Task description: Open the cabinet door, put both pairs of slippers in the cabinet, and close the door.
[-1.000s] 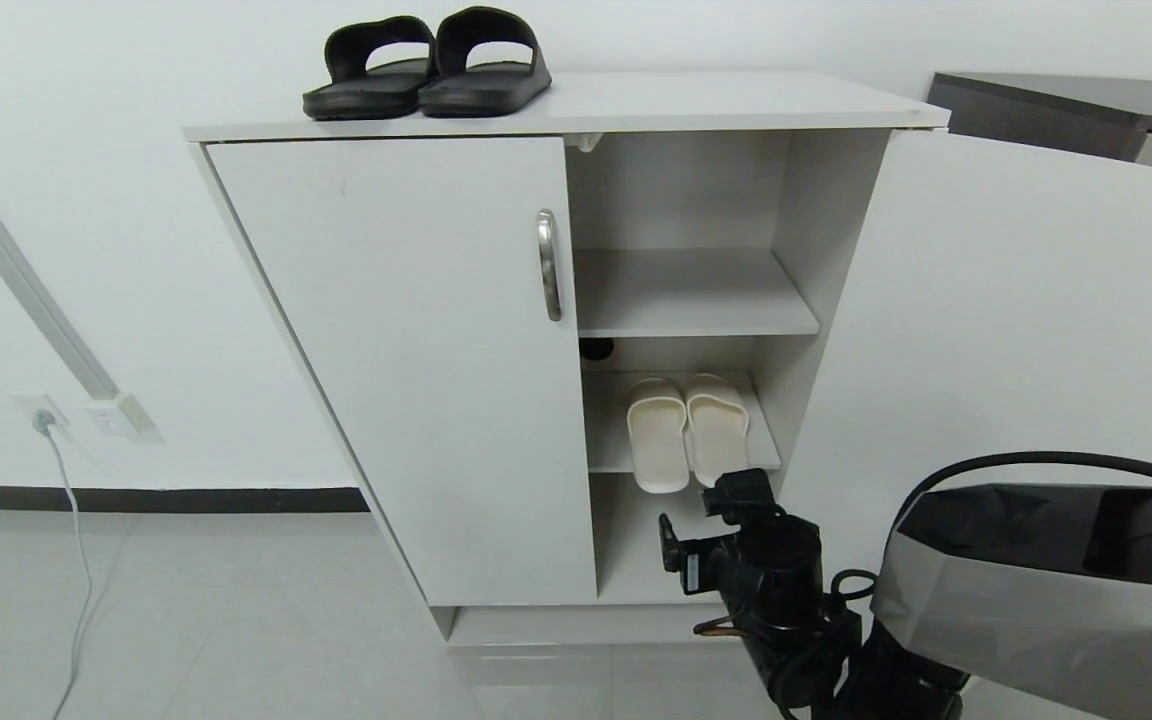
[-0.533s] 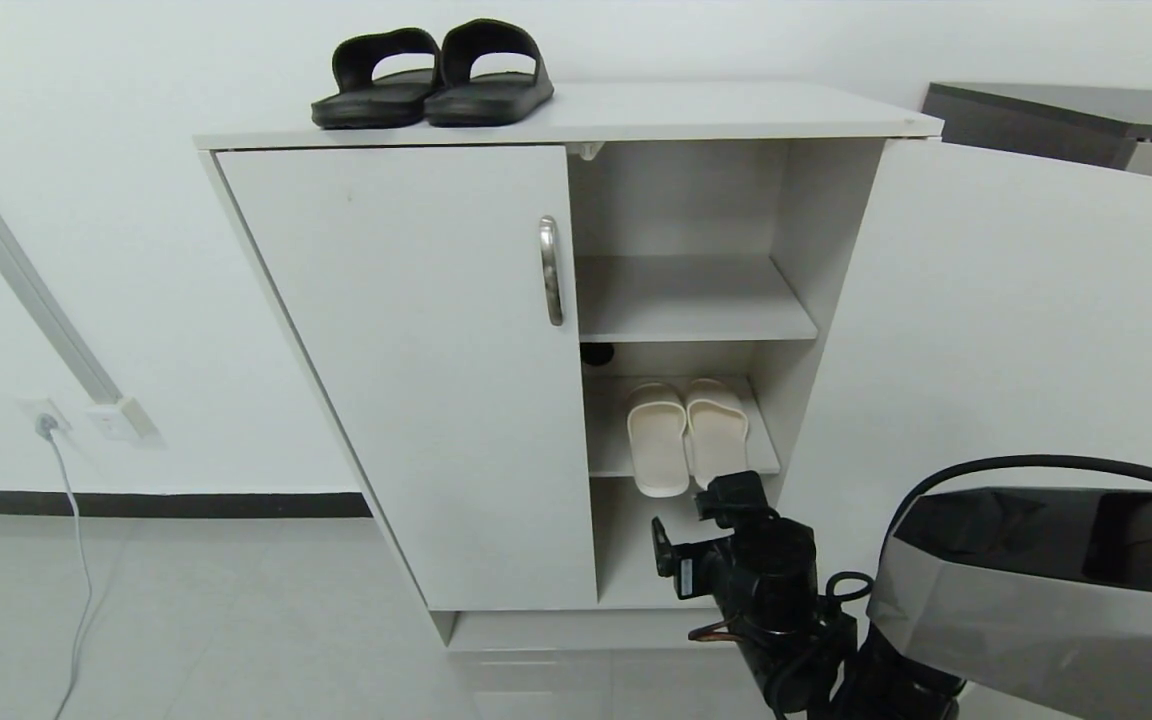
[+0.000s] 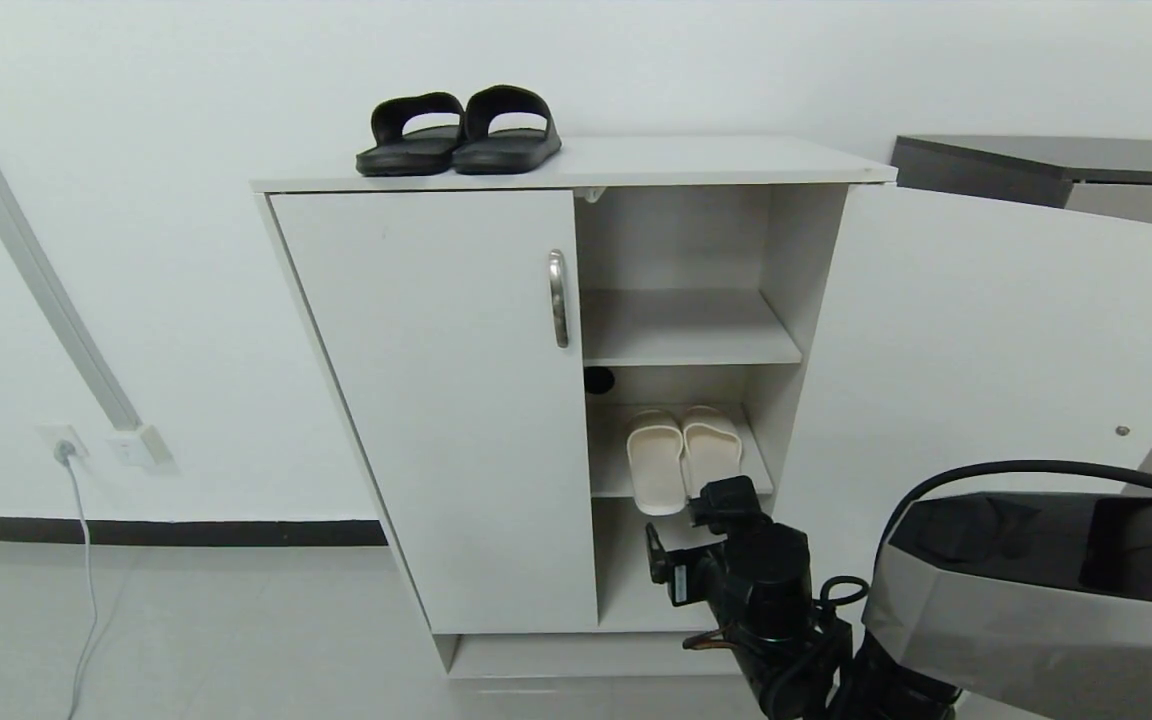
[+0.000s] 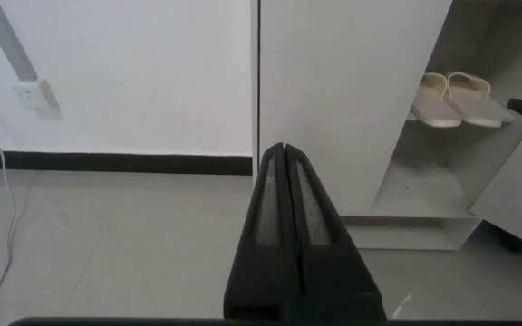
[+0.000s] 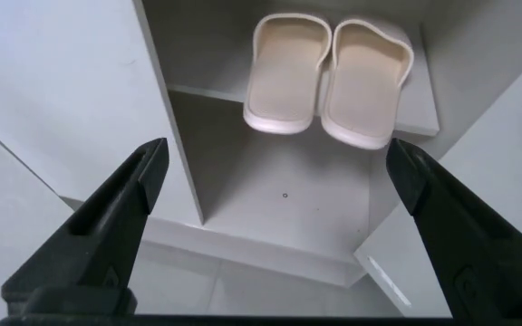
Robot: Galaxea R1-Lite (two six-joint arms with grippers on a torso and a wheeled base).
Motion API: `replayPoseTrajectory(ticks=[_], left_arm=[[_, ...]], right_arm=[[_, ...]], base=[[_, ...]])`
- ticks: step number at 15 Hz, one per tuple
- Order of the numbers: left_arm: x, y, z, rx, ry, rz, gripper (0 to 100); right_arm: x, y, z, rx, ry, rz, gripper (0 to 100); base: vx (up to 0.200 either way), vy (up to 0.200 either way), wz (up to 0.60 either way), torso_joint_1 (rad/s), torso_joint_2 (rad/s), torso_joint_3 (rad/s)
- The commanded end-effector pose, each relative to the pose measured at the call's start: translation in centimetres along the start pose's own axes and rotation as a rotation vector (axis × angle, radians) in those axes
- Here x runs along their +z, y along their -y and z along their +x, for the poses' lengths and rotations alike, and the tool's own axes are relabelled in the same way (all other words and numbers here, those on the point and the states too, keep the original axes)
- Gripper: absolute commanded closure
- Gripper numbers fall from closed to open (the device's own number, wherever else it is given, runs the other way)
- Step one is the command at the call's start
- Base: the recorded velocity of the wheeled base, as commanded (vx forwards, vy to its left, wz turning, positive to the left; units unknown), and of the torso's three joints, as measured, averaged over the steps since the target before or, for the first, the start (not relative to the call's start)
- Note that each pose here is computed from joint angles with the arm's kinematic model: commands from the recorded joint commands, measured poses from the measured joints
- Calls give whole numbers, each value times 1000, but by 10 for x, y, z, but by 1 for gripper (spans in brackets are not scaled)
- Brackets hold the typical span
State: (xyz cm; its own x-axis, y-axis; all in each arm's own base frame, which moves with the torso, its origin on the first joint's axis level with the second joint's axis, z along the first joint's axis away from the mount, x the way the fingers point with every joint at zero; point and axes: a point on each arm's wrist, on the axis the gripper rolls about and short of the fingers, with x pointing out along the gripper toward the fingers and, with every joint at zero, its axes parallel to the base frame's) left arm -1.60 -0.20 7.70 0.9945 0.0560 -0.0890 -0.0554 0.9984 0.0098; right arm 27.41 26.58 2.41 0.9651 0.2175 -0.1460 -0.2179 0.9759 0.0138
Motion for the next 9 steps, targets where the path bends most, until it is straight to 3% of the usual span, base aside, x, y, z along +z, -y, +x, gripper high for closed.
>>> replayPoseTrajectory(ticks=[1, 3, 9], left_arm=[[0, 0, 0, 0, -1, 0, 100], [0, 0, 0, 0, -1, -2, 100], [0, 0, 0, 0, -1, -6, 100]], right_arm=[[-2, 0, 0, -1, -4, -3, 0], [-2, 0, 0, -1, -4, -3, 0], [-3, 0, 0, -1, -8, -6, 0]], base=[[0, 0, 0, 0, 0, 0], [0, 0, 0, 0, 0, 0], [0, 200, 0, 8, -1, 3]])
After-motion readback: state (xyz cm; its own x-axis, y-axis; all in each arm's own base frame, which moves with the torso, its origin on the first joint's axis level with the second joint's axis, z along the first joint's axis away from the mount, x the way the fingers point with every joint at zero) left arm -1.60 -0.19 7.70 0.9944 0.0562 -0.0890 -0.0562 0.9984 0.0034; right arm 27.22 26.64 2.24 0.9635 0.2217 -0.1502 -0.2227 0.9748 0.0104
